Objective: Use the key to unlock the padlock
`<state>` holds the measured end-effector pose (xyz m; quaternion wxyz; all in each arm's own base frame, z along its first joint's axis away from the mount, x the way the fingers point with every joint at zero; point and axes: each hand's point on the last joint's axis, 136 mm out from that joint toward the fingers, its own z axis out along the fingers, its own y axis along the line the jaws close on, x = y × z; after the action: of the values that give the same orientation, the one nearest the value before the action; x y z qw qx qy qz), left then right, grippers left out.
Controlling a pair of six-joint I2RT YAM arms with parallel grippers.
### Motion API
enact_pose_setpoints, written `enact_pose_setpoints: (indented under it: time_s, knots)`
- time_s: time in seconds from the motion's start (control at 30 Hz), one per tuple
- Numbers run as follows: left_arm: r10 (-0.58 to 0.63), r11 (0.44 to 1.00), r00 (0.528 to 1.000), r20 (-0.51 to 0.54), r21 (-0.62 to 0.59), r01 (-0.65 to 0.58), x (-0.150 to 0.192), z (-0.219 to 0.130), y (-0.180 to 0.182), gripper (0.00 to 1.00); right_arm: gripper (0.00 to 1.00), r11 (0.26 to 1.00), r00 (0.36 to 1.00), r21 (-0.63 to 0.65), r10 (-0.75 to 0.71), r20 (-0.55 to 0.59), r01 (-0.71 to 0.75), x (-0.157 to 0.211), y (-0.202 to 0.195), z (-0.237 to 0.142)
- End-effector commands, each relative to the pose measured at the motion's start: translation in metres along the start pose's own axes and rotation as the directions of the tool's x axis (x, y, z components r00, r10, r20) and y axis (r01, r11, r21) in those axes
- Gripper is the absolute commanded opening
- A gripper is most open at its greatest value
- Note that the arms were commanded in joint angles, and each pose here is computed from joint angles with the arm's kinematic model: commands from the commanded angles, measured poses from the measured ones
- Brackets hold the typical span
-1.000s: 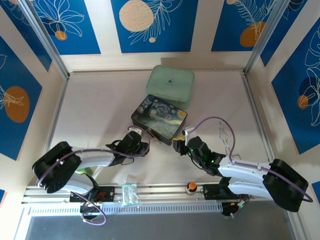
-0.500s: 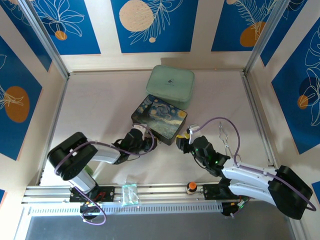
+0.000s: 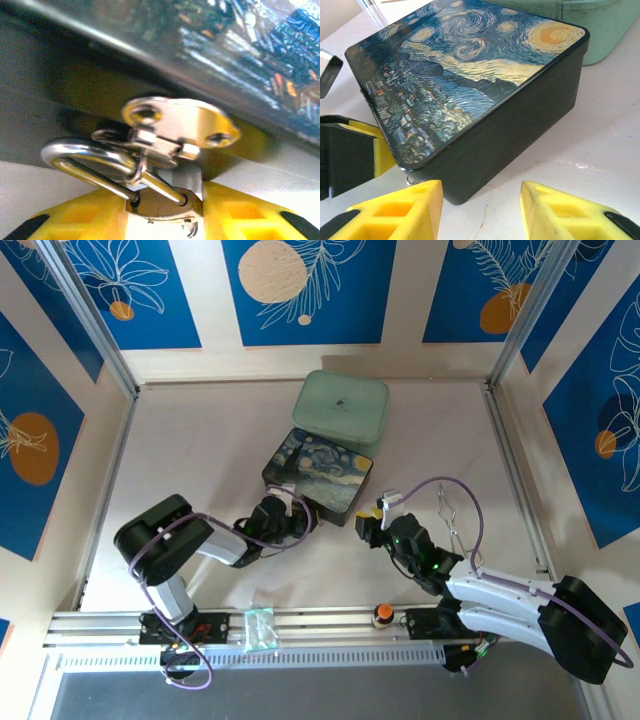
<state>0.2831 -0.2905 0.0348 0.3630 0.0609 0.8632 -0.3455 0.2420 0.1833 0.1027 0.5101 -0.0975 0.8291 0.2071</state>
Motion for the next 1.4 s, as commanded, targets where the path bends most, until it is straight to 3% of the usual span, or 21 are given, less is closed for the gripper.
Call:
enact_pose_setpoints:
  time_s: [0.0, 0.4, 0.7, 0.83, 1.1, 1.37]
  knots:
    - [-0.033, 0.995, 0.992, -0.123, -0.093, 0.022, 0.034, 0.003, 0.029, 0.29, 0.45, 1.0, 1.0, -0.01, 0.008, 0.013, -0.007, -0.001, 0.0, 0.0]
    - [-0.096, 0.98, 0.973, -0.208, -0.188, 0.057, 0.036, -0.023, 0.03, 0.11, 0.44, 1.0, 1.0, -0.021, 0.007, -0.023, -0.007, 0.004, 0.006, 0.012]
    - [-0.072, 0.941, 0.927, -0.368, -0.332, -0.059, 0.046, -0.044, 0.044, 0.1, 0.44, 1.0, 1.0, -0.01, -0.005, -0.024, 0.004, 0.001, 0.014, 0.015]
    - [-0.045, 0.895, 0.913, -0.405, -0.422, -0.142, 0.045, -0.062, 0.062, 0.12, 0.44, 0.999, 0.999, 0.044, 0.017, -0.033, -0.015, -0.001, 0.007, 0.019]
    - [0.008, 0.823, 0.876, -0.483, -0.494, -0.28, 0.035, -0.089, 0.074, 0.24, 0.44, 0.999, 0.998, 0.037, 0.023, -0.062, -0.021, 0.005, 0.011, 0.024]
    - [-0.011, 0.772, 0.847, -0.532, -0.543, -0.331, 0.044, -0.099, 0.09, 0.16, 0.44, 0.999, 0.998, 0.034, 0.026, -0.064, -0.024, 0.006, 0.012, 0.024]
